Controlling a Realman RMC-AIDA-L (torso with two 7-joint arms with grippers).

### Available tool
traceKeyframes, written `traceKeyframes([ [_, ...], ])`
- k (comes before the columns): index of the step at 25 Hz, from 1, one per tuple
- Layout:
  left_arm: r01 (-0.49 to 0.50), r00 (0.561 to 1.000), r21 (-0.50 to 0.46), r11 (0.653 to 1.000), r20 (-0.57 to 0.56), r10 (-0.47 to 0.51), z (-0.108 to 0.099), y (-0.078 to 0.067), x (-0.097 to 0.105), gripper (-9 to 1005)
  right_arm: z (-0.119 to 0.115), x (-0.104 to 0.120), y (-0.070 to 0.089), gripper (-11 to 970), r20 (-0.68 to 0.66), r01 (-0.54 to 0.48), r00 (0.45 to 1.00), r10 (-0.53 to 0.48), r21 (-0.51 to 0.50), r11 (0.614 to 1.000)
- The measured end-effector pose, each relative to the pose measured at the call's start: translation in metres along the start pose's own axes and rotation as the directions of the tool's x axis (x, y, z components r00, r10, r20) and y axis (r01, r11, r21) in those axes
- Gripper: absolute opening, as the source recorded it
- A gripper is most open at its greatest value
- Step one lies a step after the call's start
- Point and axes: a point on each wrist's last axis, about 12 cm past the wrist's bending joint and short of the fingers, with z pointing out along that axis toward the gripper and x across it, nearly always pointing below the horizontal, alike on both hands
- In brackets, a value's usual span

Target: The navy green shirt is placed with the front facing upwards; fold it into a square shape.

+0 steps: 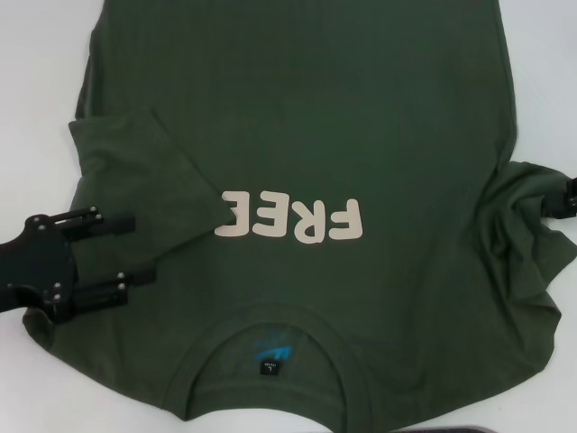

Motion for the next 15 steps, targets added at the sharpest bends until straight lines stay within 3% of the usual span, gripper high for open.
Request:
traceKeyframes([
  [5,0.002,1.000,-0.002,1.000,0.003,-0.002,0.000,0.000,0.000,703,-0.007,-0.002,-0.002,173,0.016,-0.007,1.000,0.007,0.014,1.000],
  [11,0.001,1.000,-0.004,1.000,0.010,-0.001,0.000,0.001,-0.001,703,0.000,-0.003,-0.002,417,0.027,-0.014,1.000,0.014,0.010,1.000],
  [15,-0.006,1.000,-0.008,1.000,0.007,0.006,-0.001,0.001,-0.002,703,0.006,-0.003,0.002,443,0.011,-0.021,1.000,0.021,-0.008,1.000],
])
